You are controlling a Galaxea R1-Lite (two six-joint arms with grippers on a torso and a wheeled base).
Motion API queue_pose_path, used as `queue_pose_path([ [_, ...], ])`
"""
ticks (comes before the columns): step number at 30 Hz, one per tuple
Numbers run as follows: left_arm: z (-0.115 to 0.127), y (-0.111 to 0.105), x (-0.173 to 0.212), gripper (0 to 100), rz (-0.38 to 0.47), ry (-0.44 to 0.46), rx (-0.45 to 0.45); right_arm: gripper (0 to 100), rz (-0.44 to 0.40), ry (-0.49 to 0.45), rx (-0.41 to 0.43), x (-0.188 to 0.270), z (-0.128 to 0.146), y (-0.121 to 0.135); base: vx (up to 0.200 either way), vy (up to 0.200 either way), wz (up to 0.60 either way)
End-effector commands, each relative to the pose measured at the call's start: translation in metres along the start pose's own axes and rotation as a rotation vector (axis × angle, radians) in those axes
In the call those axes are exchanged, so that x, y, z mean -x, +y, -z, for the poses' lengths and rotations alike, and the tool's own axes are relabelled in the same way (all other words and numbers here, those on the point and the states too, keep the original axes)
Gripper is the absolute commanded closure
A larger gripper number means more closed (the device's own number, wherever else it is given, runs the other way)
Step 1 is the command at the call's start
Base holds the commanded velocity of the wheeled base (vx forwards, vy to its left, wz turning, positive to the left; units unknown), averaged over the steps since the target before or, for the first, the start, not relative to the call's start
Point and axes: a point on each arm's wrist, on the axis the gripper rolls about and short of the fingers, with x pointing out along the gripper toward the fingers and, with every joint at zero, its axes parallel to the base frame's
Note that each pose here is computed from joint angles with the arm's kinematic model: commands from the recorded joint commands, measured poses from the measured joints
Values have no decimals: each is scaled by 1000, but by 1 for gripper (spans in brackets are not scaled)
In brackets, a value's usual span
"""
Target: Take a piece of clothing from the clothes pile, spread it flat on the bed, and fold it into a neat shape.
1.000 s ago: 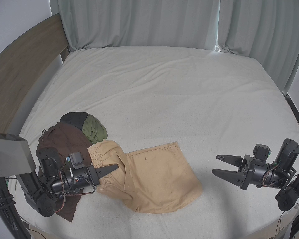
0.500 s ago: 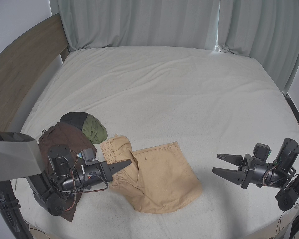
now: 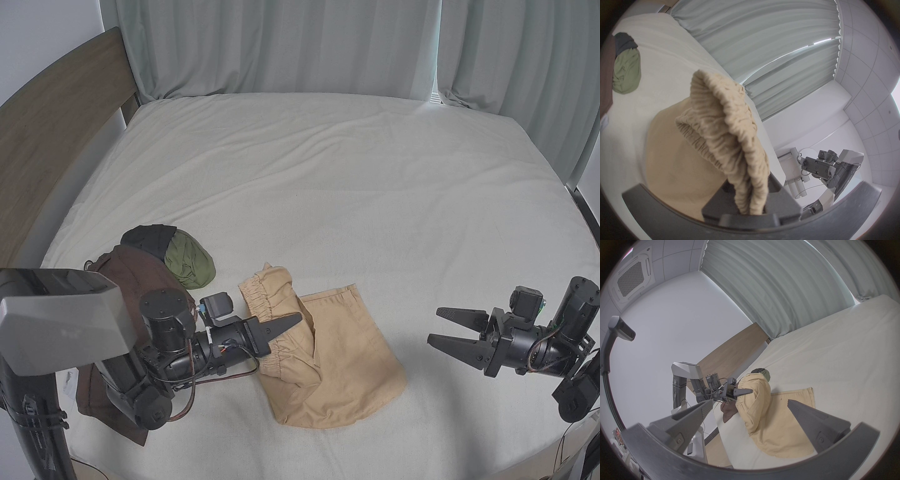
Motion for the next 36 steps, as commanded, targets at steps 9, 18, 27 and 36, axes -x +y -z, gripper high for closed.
queue_pose_path([
  [9,25,24,-30,100,-10,57,44,0,27,-15,1,4,-3,-5,0,0,0],
  [18,34,18,-43,100,23,78,56,0,26,-18,4,4,-4,-6,0,0,0],
  [27,35,16,-49,100,31,79,62,0,11,-25,20,4,-6,-1,0,0,0],
  [36,38,19,-51,0,22,91,69,0,12,-31,21,4,-7,-1,0,0,0],
])
